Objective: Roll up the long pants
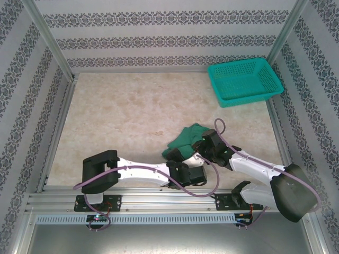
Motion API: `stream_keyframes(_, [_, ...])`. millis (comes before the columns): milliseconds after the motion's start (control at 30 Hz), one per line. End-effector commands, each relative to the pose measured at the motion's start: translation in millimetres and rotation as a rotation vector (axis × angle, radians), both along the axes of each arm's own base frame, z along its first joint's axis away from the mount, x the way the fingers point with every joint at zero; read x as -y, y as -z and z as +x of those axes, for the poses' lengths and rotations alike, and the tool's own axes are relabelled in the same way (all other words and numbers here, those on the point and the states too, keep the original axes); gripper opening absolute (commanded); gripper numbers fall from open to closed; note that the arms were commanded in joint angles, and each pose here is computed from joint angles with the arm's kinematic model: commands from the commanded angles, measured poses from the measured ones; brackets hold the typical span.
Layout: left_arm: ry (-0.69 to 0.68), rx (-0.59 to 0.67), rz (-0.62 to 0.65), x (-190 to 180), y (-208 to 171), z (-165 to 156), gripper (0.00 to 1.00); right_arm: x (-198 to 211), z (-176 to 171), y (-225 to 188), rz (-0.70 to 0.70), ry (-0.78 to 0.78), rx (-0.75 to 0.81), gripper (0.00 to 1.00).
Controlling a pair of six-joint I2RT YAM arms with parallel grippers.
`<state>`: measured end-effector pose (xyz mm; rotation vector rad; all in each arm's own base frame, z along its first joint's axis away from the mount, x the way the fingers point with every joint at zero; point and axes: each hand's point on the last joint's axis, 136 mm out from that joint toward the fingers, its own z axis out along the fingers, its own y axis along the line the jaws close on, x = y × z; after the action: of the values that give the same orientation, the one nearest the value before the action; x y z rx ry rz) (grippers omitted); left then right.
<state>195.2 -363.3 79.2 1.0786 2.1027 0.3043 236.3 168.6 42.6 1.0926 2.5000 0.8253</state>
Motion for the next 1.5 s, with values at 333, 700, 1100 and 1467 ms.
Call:
stream_keyframes(333, [0.036,0.1,0.084,6,-32,16,1.0,-22,-8,28,-0.026,-0.043,-0.093,0.0])
stream_keyframes(700, [-0.157,0.084,0.337,-36,23,53,1.0,-28,-24,21,0.043,-0.052,-0.1,0.0])
stream_keyframes(1100, [-0.18,0.151,0.304,-48,27,68,1.0,22,-57,20,0.102,0.065,-0.112,0.0])
stream_keyframes(1467, [-0.101,0.046,0.232,-34,39,60,1.0,36,-59,15,0.104,0.082,-0.107,0.0])
